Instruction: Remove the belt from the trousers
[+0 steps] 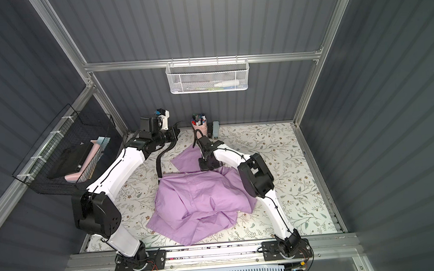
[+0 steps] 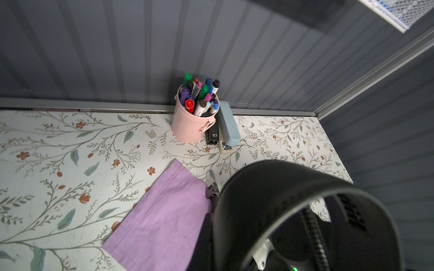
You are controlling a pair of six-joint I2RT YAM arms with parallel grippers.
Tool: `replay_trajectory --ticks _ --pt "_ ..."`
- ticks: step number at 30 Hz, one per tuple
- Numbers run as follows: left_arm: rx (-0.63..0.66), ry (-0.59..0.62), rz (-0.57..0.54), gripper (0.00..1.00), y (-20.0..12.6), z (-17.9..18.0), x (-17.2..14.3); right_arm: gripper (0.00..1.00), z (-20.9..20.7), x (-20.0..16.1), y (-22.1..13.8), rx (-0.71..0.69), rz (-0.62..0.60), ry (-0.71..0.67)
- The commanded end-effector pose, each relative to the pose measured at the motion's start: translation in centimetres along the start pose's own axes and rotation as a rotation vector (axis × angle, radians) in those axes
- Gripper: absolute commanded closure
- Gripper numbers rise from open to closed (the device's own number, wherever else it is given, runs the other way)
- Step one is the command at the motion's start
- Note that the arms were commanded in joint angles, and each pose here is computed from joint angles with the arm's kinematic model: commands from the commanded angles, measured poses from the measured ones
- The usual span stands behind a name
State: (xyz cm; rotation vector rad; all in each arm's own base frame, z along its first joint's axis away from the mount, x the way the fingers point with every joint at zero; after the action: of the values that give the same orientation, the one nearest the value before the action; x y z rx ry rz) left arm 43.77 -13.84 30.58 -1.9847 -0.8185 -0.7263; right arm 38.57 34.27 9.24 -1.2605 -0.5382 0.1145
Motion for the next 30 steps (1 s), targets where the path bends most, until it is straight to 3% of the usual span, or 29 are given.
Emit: replay_trajectory --ticks 1,6,9,12,15,18,21,25,30 --pt "-0.004 -0.165 -0.012 0.9 -1.5 2.2 0.9 1.0 -1.5 1.4 -6.2 -0.186 -0.168 -0.007" --pt "-0.028 -0.43 0.062 0.82 0.6 7.1 1.4 1.0 -6.8 5.0 -18.2 -0.358 -0.575 -0.047" --pt "-0.028 -0.452 0.123 0.71 1.9 7.6 1.5 1.0 -8.9 6.7 -24.7 -0.378 -0.757 -0.09" --pt "-0.063 -0.377 0.151 0.37 2.3 6.3 2.8 1.0 -8.2 7.3 -29.2 -0.38 -0.865 -0.219" --pt "-0.099 -0.143 0.201 0.02 1.6 2.0 3.1 1.0 -6.7 7.0 -30.6 -0.322 -0.902 -0.353" --pt "-0.197 0.061 0.106 0.01 0.3 -2.5 3.5 1.0 -5.2 6.3 -31.0 -0.227 -0.932 -0.445" --pt "-0.393 0.054 0.023 0.04 -1.0 -5.7 4.5 1.0 -4.1 5.8 -31.6 -0.153 -0.997 -0.463" --pt "-0.447 0.256 0.01 0.05 -1.5 -10.5 1.5 1.0 -2.9 6.2 -33.0 -0.069 -1.055 -0.393" --pt "-0.514 0.216 -0.04 0.05 -0.7 -11.6 -1.2 1.0 0.0 5.9 -34.2 0.089 -1.134 -0.396"
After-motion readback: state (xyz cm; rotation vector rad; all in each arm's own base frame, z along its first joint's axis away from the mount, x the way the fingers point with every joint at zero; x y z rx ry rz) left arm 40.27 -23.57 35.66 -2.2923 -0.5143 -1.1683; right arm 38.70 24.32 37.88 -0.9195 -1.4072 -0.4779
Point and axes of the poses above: each gripper's point midway between its finger pads, its own y axis out along the fingers, its own z axis along the line the jaws close on, x = y × z, the point moved 6 cm from there along -y, back along the fingers, and after that the axes turned 5 degrees about -y, right-handed, at the moved point
